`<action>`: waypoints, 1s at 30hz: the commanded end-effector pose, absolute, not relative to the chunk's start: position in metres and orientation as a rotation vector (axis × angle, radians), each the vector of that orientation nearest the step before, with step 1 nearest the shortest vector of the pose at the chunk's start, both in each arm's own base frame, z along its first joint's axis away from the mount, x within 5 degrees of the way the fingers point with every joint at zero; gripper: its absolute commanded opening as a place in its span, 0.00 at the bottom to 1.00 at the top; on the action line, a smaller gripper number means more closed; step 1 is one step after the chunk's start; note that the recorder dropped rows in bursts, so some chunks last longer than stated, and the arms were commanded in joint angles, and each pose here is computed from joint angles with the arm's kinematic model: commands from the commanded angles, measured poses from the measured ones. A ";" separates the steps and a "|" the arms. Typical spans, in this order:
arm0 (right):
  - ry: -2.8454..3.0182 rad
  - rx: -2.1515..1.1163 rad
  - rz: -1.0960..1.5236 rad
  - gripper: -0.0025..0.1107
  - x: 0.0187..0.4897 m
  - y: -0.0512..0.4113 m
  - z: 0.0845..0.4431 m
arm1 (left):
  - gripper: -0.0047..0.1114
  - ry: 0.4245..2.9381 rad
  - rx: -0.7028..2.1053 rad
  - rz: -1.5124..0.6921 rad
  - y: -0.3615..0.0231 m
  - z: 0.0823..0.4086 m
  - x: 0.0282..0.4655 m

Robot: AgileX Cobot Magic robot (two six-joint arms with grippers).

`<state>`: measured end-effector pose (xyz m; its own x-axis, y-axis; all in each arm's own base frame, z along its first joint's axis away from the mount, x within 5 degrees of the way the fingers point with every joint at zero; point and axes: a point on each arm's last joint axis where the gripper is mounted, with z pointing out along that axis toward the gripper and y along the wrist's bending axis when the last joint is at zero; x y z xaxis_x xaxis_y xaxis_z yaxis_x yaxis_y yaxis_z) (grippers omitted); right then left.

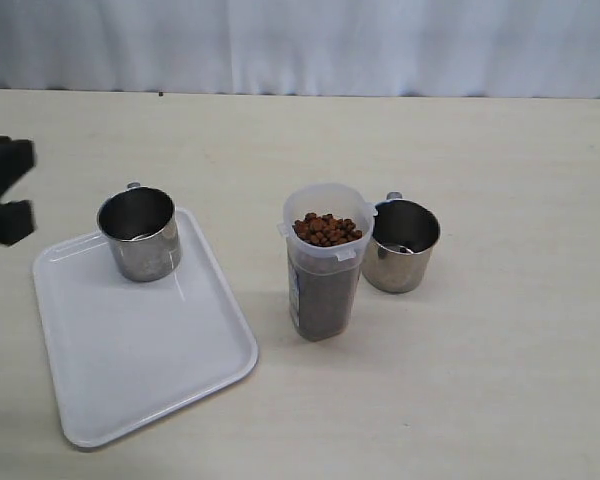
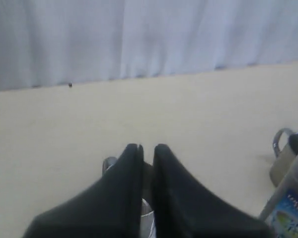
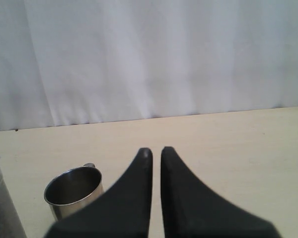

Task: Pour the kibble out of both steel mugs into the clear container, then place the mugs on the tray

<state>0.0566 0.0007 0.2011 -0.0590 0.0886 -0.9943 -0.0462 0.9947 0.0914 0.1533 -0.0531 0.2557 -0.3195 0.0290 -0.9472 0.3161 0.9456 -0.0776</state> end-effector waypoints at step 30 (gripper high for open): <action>1.633 0.032 0.111 0.06 0.056 0.001 0.200 | 0.04 1.636 -0.144 -0.039 0.007 0.210 0.054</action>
